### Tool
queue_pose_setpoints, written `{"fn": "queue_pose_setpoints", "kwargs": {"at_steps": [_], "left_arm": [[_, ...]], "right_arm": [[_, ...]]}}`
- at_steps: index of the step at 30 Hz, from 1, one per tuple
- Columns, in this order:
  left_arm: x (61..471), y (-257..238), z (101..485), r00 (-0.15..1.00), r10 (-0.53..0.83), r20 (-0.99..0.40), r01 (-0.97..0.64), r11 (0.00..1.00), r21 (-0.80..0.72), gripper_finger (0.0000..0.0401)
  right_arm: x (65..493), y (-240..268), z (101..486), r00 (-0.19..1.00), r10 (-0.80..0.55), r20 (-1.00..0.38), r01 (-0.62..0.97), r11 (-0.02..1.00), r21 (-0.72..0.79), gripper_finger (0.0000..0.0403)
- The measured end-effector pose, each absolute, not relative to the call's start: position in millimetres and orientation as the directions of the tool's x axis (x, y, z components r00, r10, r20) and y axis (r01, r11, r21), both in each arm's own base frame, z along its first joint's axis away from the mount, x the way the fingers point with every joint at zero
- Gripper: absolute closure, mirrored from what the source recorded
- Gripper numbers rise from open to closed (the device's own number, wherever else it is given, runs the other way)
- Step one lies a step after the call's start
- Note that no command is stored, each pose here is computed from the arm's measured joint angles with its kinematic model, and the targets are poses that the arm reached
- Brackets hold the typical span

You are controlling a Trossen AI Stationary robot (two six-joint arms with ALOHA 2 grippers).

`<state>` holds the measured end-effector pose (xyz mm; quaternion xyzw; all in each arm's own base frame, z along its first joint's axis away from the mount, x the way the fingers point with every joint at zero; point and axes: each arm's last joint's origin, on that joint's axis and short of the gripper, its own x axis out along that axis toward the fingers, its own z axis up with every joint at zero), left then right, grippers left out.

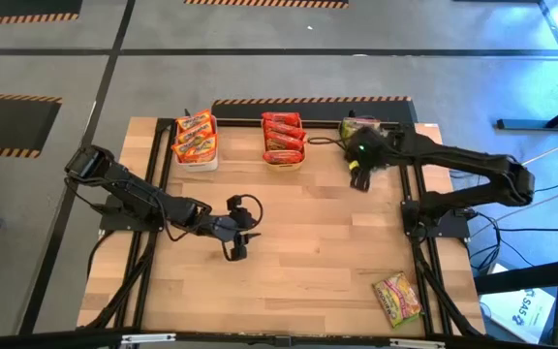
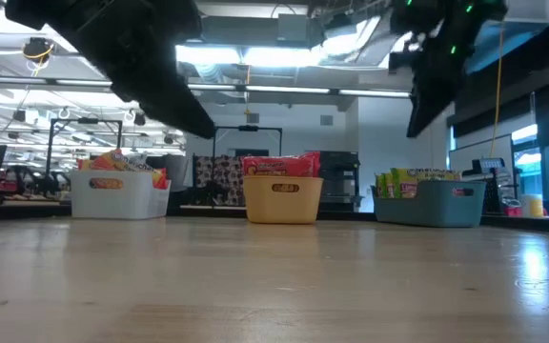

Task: Sort Maruchan noodles
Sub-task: Put the green noodle pack into the blue bin

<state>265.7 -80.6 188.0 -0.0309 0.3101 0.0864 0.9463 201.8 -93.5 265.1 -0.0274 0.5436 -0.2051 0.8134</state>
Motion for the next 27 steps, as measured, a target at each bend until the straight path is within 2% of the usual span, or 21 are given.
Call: {"fn": "queue_pose_setpoints", "kwargs": {"at_steps": [3,5,7,10,12,15,19,22,27], "left_arm": [[267.8,-81.3,190.7,0.813,0.138,-0.565,-0.182,0.983,-0.022,0.0243],[268.9,-81.6,192.3,0.824,0.135,-0.550,-0.181,0.983,-0.031,0.0243],[270.7,-81.1,194.4,0.838,0.137,-0.528,-0.176,0.984,-0.025,0.0243],[273.1,-80.1,197.6,0.856,0.138,-0.498,-0.182,0.982,-0.041,0.0243],[274.5,-80.9,199.7,0.870,0.124,-0.478,-0.176,0.982,-0.066,0.0243],[277.6,-86.7,201.4,0.894,0.098,-0.438,-0.161,0.981,-0.109,0.0243],[283.3,-98.3,197.5,0.917,0.054,-0.396,-0.117,0.983,-0.138,0.0243],[286.7,-105.1,190.0,0.919,0.006,-0.394,-0.085,0.979,-0.183,0.0243],[287.3,-119.4,179.3,0.916,-0.029,-0.400,-0.065,0.973,-0.220,0.0243]], "right_arm": [[206.0,-70.5,274.2,0.510,-0.087,-0.856,0.229,0.973,0.038,0.0175],[212.6,-56.1,278.7,0.615,0.118,-0.780,0.121,0.963,0.242,0.0175],[218.4,-40.7,280.2,0.652,0.318,-0.688,-0.042,0.922,0.386,0.0175],[226.0,-19.2,280.7,0.637,0.512,-0.576,-0.261,0.847,0.464,0.0175],[232.2,-7.4,281.1,0.645,0.530,-0.552,-0.313,0.841,0.442,0.0175],[236.3,8.7,279.7,0.663,0.464,-0.587,-0.277,0.881,0.384,0.0175],[235.8,37.1,277.8,0.647,0.442,-0.622,-0.270,0.895,0.355,0.0188],[232.0,61.1,276.0,0.640,0.406,-0.652,-0.247,0.913,0.325,0.0220],[224.5,99.8,268.7,0.603,0.405,-0.688,-0.218,0.913,0.346,0.0299]]}}
